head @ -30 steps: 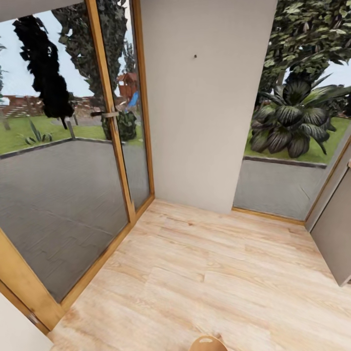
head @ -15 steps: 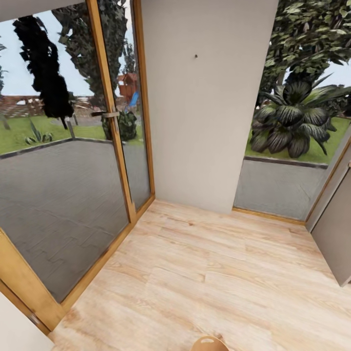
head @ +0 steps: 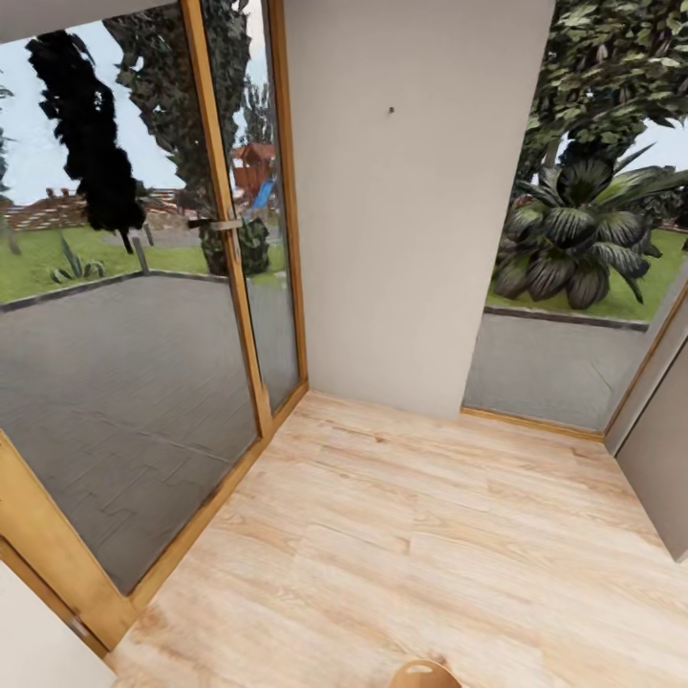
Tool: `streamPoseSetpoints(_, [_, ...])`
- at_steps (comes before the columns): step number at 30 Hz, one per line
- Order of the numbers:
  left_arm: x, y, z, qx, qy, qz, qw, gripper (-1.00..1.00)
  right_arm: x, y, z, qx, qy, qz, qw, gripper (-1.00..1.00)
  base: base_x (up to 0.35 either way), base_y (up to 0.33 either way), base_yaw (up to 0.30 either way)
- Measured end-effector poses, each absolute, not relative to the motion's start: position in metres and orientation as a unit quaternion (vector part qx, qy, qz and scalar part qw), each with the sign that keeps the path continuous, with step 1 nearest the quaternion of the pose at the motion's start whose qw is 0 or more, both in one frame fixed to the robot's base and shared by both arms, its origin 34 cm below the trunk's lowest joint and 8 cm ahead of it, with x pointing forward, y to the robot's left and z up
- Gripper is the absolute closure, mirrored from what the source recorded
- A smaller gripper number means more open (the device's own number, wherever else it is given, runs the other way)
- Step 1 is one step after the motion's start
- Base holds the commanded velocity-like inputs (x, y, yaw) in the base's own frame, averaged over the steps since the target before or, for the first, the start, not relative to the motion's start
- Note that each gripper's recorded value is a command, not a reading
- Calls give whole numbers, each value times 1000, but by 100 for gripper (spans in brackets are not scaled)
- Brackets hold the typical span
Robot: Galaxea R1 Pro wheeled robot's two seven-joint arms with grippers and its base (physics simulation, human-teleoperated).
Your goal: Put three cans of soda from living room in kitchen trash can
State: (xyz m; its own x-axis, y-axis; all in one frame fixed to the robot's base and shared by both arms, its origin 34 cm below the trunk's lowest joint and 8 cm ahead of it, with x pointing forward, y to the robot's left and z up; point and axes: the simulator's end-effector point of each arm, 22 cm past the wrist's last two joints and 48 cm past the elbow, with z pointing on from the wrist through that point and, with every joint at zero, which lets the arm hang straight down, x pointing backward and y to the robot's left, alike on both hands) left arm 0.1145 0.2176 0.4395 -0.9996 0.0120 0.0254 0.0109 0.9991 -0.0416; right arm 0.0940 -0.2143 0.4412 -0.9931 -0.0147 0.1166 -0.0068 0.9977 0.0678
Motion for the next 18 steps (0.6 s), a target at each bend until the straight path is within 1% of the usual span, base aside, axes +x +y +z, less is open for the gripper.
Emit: streamPoseSetpoints(18, [115, 216, 440, -6, -1000, 22, 12, -100, 94, -214, 441, 6, -998, -34, 59, -100, 2, 12, 0])
